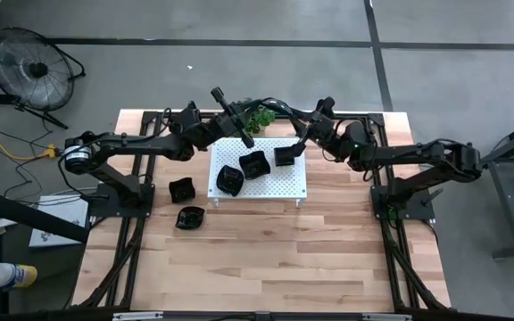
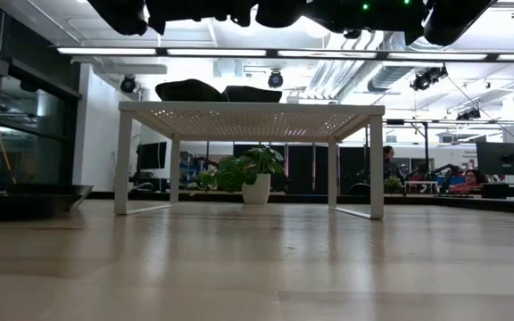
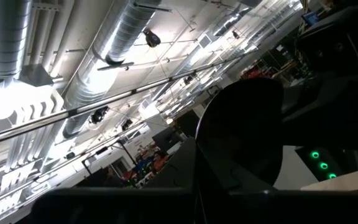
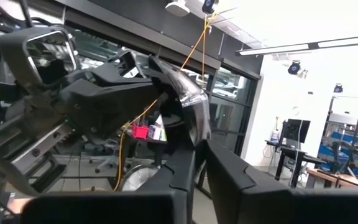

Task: Pick & Place Mini shaped plates
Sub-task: Stack the leaf shaped plate on top of the leaf shaped plates on the shelf

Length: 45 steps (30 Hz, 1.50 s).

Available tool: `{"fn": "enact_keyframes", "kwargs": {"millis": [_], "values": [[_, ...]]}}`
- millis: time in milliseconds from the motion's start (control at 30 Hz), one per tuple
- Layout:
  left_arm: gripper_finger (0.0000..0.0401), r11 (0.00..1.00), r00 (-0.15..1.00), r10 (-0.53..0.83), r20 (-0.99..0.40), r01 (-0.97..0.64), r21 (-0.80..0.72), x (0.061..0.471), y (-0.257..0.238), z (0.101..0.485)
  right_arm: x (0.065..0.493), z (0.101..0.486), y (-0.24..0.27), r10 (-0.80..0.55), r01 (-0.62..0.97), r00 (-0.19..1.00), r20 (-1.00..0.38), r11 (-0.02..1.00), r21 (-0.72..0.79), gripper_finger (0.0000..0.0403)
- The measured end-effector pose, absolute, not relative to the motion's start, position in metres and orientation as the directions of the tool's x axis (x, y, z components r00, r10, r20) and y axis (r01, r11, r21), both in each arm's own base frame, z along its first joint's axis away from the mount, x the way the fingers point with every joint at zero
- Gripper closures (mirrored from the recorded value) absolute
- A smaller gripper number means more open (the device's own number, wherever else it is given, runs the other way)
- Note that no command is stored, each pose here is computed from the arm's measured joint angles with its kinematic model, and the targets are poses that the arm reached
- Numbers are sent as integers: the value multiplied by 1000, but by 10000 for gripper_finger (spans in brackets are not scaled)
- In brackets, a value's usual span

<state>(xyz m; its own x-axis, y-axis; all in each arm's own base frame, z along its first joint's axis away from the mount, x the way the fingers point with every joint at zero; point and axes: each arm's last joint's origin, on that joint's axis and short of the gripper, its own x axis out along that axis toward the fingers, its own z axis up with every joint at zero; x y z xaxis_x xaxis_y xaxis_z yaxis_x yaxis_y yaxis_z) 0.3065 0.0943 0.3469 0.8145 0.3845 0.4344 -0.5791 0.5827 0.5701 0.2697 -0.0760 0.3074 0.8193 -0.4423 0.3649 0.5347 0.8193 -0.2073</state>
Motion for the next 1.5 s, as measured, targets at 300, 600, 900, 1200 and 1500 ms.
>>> {"fn": "enact_keyframes", "kwargs": {"millis": [300,600,900,1200,1500], "values": [[400,587,821,378,429,-570,575,307,94,347,269,309,-76,-438,535,814,381,820,-201,400],[400,599,842,334,424,-537,594,307,93,346,269,309,-76,-431,528,819,379,824,-204,402],[400,600,844,333,420,-533,596,307,93,346,269,309,-76,-429,526,821,376,825,-206,402],[400,605,853,321,413,-520,603,308,93,345,270,308,-76,-431,525,823,370,825,-207,403],[401,599,853,326,408,-520,608,308,93,344,270,308,-75,-427,517,825,370,836,-185,355]]}}
